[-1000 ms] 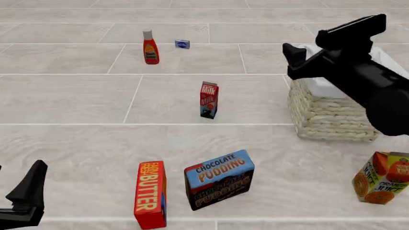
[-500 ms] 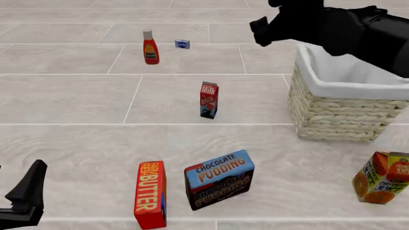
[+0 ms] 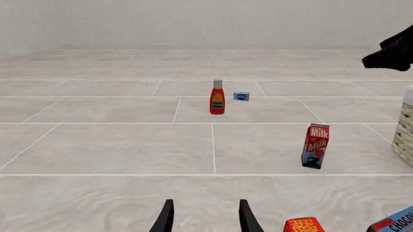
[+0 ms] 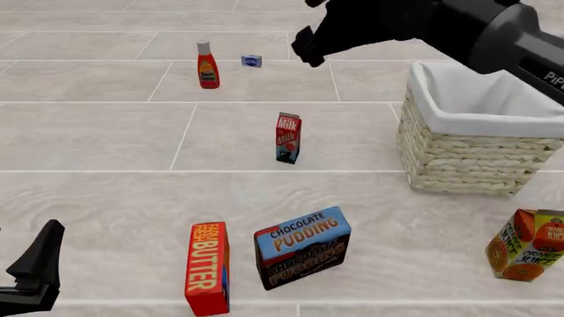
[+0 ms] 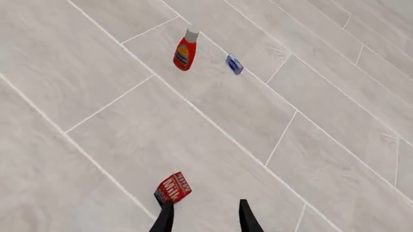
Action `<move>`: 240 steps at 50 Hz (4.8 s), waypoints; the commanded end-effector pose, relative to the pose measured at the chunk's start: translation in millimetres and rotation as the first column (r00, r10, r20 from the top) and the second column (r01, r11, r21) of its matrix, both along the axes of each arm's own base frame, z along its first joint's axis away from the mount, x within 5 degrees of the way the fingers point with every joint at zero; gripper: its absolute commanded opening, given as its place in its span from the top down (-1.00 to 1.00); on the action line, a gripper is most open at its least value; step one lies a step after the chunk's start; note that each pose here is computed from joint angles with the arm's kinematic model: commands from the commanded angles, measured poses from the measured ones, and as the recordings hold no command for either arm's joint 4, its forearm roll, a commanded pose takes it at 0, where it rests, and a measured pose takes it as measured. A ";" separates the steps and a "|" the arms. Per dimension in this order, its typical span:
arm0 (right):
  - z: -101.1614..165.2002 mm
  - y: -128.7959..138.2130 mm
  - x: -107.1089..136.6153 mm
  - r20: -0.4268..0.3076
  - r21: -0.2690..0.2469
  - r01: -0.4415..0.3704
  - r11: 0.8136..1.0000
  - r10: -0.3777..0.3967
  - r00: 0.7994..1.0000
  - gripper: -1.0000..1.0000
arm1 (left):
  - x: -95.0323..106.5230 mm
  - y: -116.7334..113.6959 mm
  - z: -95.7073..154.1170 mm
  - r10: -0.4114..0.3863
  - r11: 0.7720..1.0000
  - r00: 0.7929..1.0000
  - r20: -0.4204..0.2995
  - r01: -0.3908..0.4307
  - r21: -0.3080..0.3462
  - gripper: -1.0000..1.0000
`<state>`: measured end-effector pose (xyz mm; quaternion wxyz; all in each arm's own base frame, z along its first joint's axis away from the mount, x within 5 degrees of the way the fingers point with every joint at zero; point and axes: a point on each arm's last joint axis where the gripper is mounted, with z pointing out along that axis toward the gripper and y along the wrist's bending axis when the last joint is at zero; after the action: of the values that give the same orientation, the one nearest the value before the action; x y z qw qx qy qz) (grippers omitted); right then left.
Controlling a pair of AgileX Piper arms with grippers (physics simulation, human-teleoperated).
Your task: Pick the milk and place it in the basket.
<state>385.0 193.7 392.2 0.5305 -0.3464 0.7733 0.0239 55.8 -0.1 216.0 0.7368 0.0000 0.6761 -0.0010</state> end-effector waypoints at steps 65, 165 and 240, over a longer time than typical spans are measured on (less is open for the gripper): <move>-118.1 63.0 76.2 -0.230 -0.162 -0.091 0.983 0.052 0.972 -1.00 | 0.0 0.0 0.1 0.000 1.000 1.000 0.000 0.000 0.000 -1.00; -189.0 65.5 99.6 -0.315 -0.156 -0.048 0.987 -0.004 0.949 1.00 | 0.0 0.0 0.1 0.000 1.000 1.000 0.000 0.000 0.000 -1.00; 25.4 -62.5 57.5 0.006 -0.102 0.129 0.986 -0.129 0.992 1.00 | 0.0 0.0 0.1 0.000 1.000 1.000 0.000 0.000 0.000 -1.00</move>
<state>450.2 163.5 382.6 0.4890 -0.3549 0.7962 -0.0320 55.8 -0.1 216.0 0.7368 0.0000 0.6761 -0.0010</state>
